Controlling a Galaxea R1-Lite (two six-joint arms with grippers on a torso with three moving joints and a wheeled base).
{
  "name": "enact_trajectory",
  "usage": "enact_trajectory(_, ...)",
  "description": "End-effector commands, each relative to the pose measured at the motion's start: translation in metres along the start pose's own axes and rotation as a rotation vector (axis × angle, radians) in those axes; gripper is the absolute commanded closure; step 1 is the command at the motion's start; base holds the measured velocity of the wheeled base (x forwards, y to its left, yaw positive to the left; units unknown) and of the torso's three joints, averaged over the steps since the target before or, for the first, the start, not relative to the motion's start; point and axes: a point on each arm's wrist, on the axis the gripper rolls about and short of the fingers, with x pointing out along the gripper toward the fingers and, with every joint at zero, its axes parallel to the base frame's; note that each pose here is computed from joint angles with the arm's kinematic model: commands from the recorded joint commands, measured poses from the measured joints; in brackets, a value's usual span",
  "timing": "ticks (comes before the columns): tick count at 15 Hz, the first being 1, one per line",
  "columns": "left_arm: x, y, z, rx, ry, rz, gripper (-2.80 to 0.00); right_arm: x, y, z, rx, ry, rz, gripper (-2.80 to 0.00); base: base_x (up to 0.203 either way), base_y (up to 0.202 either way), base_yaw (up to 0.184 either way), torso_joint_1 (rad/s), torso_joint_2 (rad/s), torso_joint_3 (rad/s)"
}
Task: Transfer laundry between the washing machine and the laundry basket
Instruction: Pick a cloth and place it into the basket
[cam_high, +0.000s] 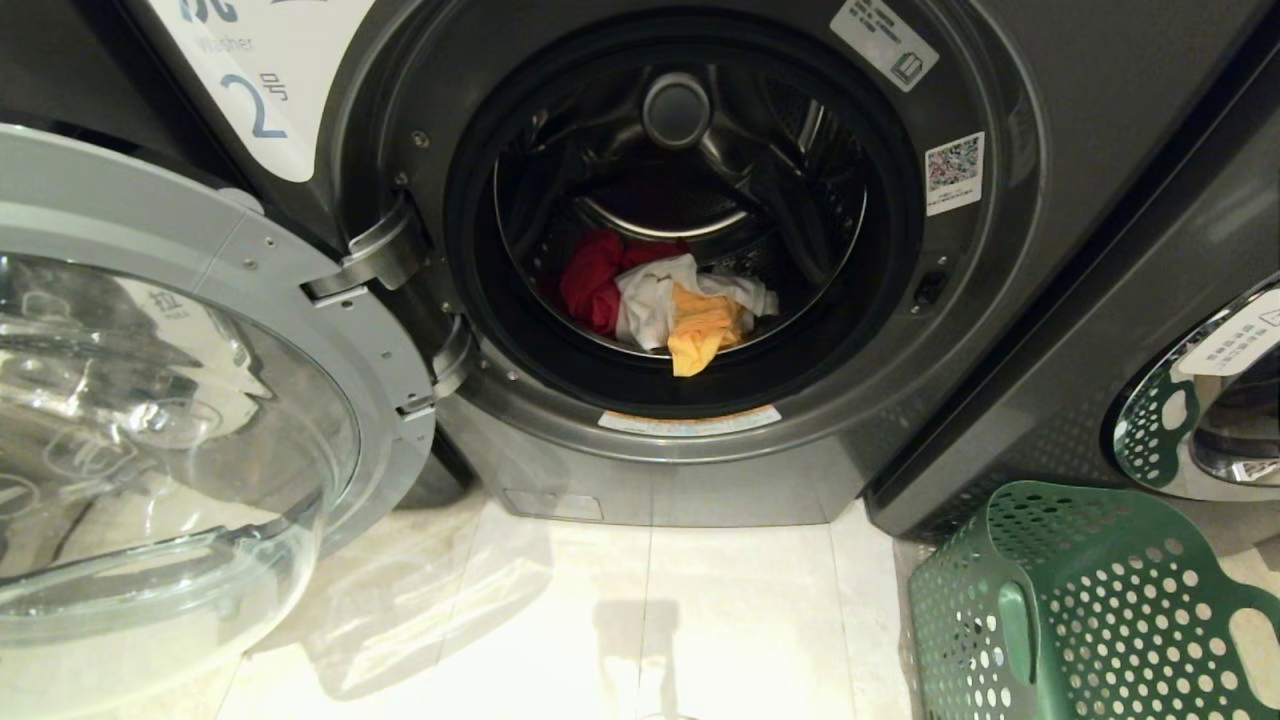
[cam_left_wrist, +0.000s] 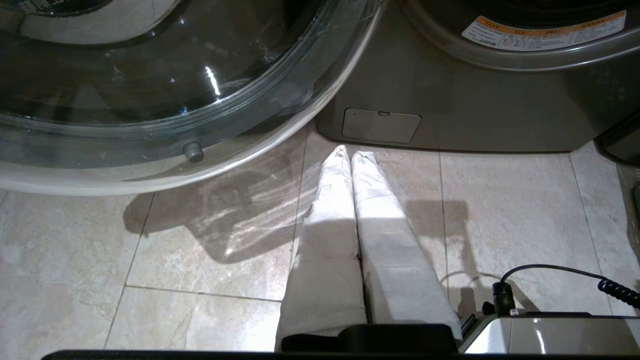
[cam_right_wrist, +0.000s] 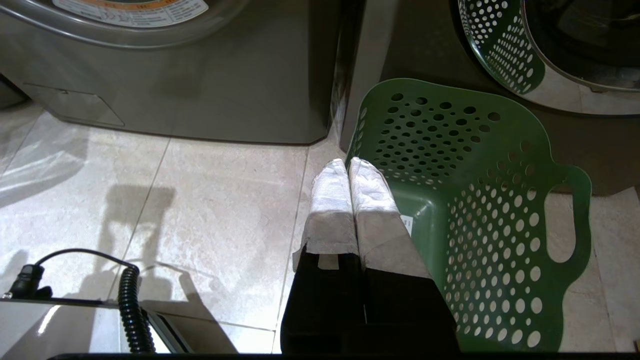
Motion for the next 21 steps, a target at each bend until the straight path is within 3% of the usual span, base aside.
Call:
enact_trajectory(1,-0.0001,0.0000,-0.0001,0.000,-0.001,0.001,0.00,-0.0003,0.0000,-0.0004,0.002,-0.002,0.000,0.00,0.000,0.000,0.000,0.000,0.00,0.000)
enact_trajectory(21,-0.0001,0.0000,-0.0001,0.000,-0.001,0.001,0.00,-0.0002,-0.0002,-0.0010,-0.007,0.001,-0.009,0.00,0.000,0.000,0.000,0.000,0.00,0.000)
